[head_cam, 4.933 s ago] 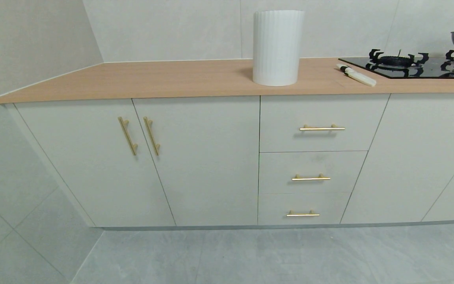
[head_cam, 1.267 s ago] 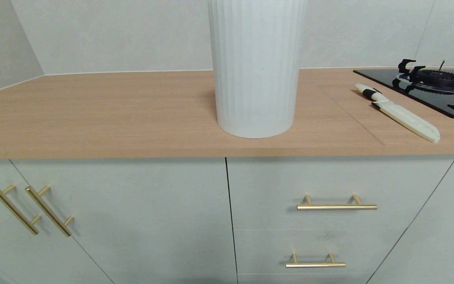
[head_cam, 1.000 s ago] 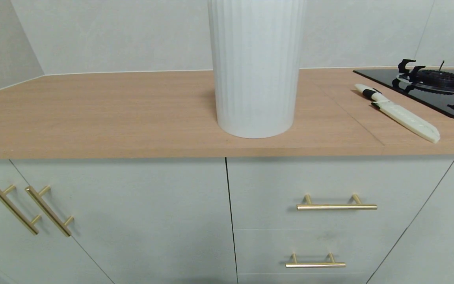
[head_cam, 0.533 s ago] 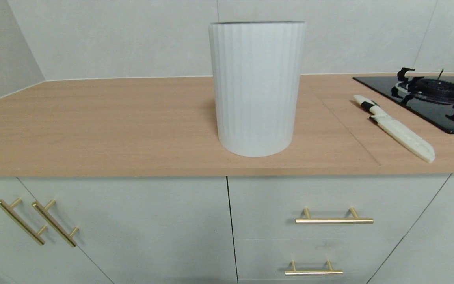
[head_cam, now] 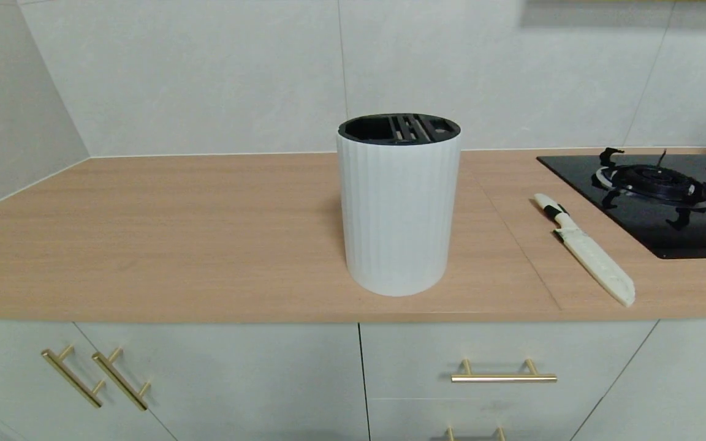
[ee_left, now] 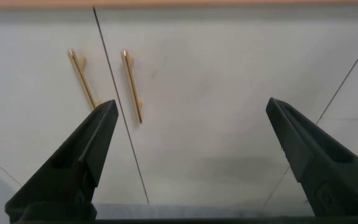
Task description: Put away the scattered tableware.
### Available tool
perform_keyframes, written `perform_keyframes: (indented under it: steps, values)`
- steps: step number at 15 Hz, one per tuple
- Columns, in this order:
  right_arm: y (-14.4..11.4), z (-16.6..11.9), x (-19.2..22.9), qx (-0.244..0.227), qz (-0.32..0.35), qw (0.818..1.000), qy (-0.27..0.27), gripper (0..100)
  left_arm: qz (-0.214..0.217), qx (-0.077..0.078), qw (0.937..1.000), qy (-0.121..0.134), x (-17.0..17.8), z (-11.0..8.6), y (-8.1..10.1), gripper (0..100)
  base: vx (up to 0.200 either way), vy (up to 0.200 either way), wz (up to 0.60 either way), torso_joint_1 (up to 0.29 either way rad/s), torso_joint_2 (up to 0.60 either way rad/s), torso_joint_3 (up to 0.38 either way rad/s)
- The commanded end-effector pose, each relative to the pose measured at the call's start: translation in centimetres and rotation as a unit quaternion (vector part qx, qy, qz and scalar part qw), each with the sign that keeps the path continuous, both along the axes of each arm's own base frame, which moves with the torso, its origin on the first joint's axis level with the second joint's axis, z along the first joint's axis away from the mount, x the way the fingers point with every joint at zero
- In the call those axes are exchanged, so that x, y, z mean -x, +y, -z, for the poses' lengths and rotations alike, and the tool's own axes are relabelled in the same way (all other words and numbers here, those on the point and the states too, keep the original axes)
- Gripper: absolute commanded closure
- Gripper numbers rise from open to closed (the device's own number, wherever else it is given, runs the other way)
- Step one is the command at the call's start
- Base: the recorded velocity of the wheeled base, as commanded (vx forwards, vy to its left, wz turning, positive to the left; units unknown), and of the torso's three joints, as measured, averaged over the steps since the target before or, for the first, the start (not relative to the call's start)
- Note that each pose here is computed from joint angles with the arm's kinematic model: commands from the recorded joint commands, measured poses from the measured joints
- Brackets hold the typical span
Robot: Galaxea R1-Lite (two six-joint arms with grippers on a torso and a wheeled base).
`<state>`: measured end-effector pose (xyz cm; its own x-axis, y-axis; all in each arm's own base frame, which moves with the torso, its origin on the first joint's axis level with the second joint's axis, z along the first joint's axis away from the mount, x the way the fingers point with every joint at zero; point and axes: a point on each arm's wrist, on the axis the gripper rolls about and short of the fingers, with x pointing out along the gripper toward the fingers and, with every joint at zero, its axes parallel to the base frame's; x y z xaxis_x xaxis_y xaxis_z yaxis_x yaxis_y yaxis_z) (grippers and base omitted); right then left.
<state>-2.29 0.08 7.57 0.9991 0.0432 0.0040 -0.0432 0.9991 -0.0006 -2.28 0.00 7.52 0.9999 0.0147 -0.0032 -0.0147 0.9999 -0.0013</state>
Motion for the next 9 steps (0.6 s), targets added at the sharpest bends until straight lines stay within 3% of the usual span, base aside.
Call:
perform_keyframes:
  steps: [1, 9]
  values:
    - [0.0, -0.01, -0.01, 0.001, -0.001, 1.0, 0.0, 0, 0.0, 0.0, 1.0, 0.001, -0.01, 0.0, 0.0, 0, 0.0, 0.0, 0.0, 0.193, -0.49, -0.295]
    - [0.0, -0.01, -0.01, 0.001, -0.001, 1.0, 0.0, 0, 0.0, 0.0, 1.0, 0.001, -0.01, 0.0, 0.0, 0, 0.0, 0.0, 0.0, 0.21, -0.5, -0.288]
